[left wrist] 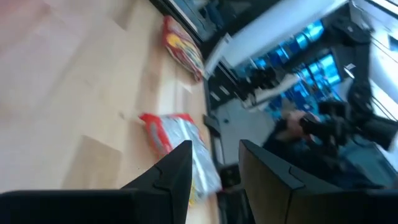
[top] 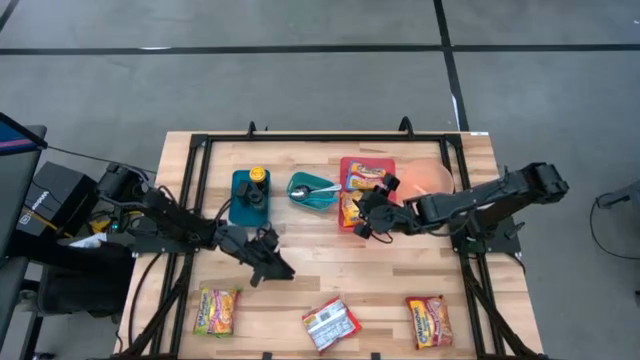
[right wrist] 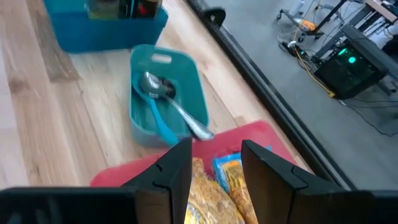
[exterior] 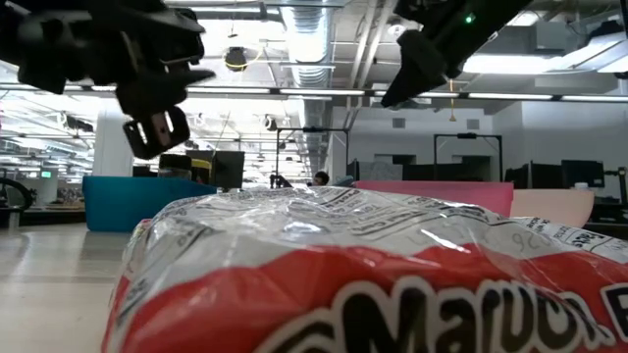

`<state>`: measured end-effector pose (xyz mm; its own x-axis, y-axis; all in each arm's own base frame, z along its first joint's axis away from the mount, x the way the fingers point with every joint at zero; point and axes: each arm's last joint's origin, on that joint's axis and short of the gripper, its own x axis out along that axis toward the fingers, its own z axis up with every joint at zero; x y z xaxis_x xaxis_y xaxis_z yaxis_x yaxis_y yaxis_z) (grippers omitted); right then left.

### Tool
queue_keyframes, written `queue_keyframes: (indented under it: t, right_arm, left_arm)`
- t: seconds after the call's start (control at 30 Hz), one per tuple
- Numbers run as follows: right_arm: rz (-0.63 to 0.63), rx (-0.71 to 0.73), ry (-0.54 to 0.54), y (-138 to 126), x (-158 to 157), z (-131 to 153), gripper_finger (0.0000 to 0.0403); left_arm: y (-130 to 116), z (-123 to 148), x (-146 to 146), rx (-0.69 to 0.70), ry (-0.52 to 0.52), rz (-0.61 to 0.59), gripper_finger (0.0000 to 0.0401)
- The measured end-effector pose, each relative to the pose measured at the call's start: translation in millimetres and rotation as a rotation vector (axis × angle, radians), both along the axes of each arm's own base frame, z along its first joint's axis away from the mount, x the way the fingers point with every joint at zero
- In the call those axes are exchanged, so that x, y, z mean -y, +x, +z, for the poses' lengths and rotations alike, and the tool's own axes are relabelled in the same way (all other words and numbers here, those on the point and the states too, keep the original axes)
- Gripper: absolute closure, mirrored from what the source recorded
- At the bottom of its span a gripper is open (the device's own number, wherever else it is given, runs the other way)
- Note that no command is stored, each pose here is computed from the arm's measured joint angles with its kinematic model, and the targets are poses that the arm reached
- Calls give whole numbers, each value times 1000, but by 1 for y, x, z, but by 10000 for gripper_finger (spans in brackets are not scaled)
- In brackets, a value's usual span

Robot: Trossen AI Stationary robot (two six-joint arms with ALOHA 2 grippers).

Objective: Pick & Place Food Item
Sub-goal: Put the green noodle pack into the red bin

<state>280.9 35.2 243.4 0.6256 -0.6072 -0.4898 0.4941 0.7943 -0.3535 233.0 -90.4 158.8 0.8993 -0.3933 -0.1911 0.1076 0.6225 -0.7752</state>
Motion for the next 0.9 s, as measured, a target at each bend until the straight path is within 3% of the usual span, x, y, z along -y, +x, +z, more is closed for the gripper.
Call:
queue_keyframes:
  t: [0.37, 0.47, 0.7, 0.9]
  right_arm:
    - [-1, 8, 12, 0, 3, 1, 271]
    - [0, 9, 12, 0, 3, 1, 271]
    - [0, 8, 11, 0, 3, 1, 271]
    - [0, 8, 11, 1, 3, 1, 271]
  left_arm:
    - [-17, 18, 22, -7, -59, -165, 274]
    - [-29, 20, 23, -143, -120, -154, 274]
    - [-65, 19, 23, -547, -331, -1, 274]
    - [-92, 19, 27, -794, -494, 74, 274]
